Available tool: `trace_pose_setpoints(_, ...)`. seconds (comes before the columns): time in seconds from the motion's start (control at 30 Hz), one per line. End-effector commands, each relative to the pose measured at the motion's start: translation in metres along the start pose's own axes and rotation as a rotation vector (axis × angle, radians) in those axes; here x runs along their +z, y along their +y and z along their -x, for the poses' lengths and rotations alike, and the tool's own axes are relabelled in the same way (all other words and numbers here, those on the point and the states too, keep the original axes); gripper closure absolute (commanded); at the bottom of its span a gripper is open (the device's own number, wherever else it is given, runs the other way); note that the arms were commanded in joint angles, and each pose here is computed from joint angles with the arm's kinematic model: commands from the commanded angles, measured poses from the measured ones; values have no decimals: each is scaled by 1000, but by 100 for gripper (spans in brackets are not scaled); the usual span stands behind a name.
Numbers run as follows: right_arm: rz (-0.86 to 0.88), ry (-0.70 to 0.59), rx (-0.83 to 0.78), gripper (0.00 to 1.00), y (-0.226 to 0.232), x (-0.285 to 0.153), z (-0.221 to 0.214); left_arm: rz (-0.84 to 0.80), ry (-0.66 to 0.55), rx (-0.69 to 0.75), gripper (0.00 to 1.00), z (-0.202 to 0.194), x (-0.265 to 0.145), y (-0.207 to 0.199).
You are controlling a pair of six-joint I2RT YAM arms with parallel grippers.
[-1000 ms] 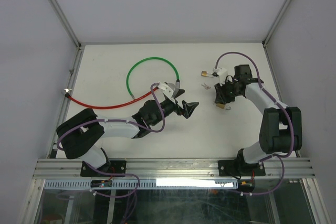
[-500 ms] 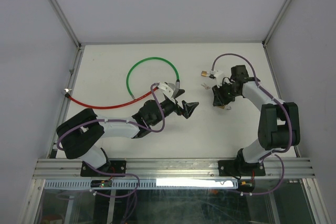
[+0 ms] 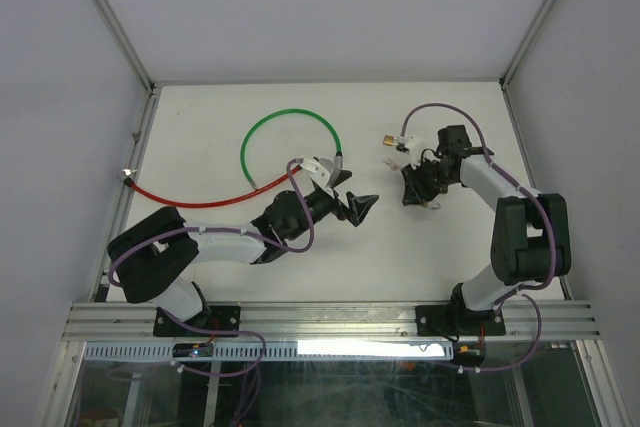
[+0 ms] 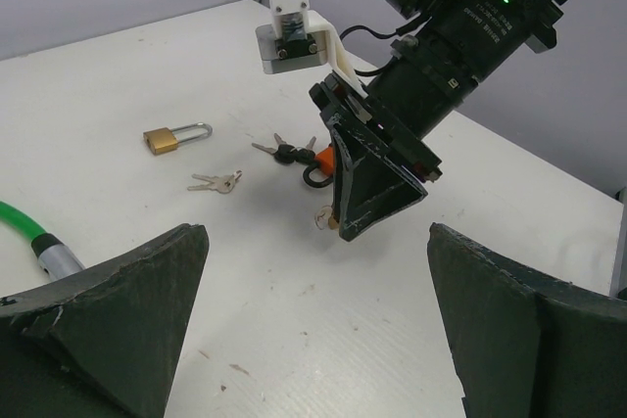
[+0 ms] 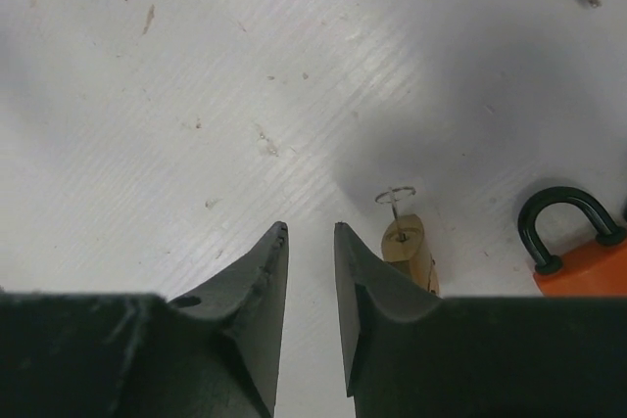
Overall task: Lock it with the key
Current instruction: Adjust the lock at the center of the board.
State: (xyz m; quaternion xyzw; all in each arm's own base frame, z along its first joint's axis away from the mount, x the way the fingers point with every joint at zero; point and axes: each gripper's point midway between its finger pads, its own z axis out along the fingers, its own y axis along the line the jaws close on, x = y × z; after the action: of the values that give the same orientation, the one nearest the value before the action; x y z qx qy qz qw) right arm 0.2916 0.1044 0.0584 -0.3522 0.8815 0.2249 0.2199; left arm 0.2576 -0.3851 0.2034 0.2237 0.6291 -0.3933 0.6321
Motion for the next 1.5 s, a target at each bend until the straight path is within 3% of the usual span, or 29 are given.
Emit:
trace_pose_setpoints(0.0,72,-87,-72,71,20,-10,26,-27,-94,14,1,30,-2,-9)
trace_pose_setpoints(0.37,135,-304,-197,67,63,-55,70,15,-94,-36,1,33,-1,6)
trace_pose_setpoints(0.73,207,-570,-253,64,111,-120,128,76,-62,-276,1,43,7,83)
trace_pose_setpoints(1.03,180,-607,-259,61,102,-101,102,493,252,-306,1,-2,4,202)
trace_pose_setpoints(1.2,124,-584,-273,61,92,-97,97,733,298,-309,1,-16,-37,265)
trace_pose_setpoints(1.47,70,-547,-266,61,78,-88,91,885,314,-354,5,-26,-90,311)
